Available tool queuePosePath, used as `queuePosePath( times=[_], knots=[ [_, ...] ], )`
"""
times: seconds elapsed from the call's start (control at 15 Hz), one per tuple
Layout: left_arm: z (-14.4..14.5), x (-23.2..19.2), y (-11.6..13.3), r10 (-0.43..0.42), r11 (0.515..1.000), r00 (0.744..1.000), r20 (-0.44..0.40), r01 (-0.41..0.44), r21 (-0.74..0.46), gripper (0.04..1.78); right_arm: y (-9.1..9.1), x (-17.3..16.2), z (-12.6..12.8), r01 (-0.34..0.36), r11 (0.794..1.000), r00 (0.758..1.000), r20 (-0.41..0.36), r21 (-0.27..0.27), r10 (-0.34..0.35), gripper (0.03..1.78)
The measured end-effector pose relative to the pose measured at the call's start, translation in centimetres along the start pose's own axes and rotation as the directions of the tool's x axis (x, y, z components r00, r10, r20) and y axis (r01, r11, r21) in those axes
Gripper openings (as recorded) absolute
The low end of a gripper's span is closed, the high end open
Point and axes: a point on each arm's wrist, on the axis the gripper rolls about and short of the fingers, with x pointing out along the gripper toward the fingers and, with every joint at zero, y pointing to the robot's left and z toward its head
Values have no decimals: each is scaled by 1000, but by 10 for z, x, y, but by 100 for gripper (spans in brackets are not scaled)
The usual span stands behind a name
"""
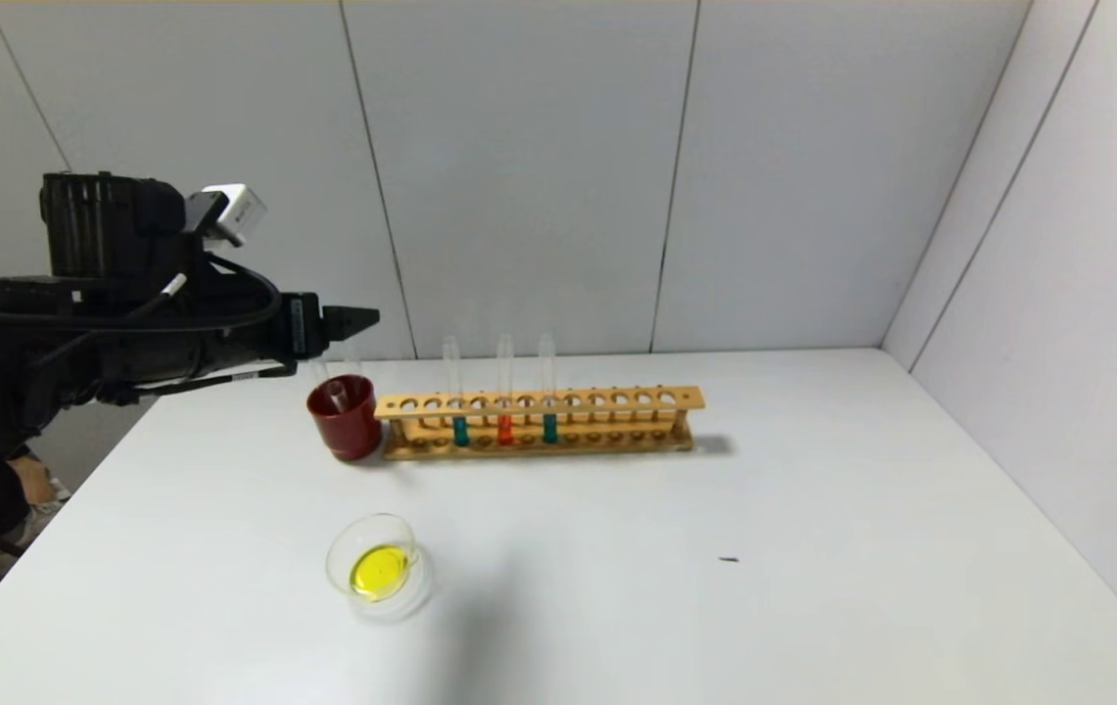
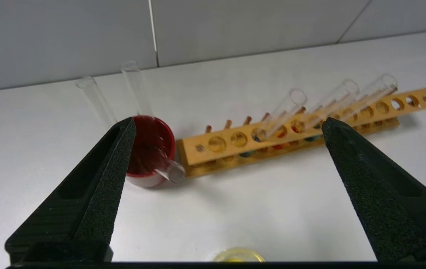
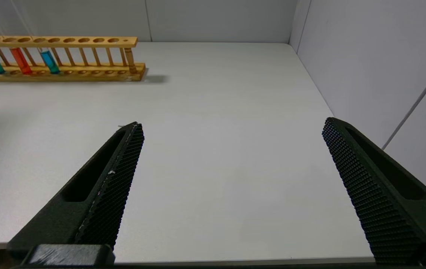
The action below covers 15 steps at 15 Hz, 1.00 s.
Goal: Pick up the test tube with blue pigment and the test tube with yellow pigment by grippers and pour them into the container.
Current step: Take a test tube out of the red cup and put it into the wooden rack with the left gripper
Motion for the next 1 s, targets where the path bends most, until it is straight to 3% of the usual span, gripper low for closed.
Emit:
queuePosePath(
  times=[0.47, 1.0],
  knots=[
    [-33, 1, -48, -88, 995, 992, -92, 91, 31, 175, 0, 0, 0, 0, 1000, 1000, 1, 0, 0, 175],
    [-69, 57, -68, 1, 999, 997, -75, 2, 50, 175, 0, 0, 0, 0, 1000, 1000, 0, 0, 0, 175]
  ],
)
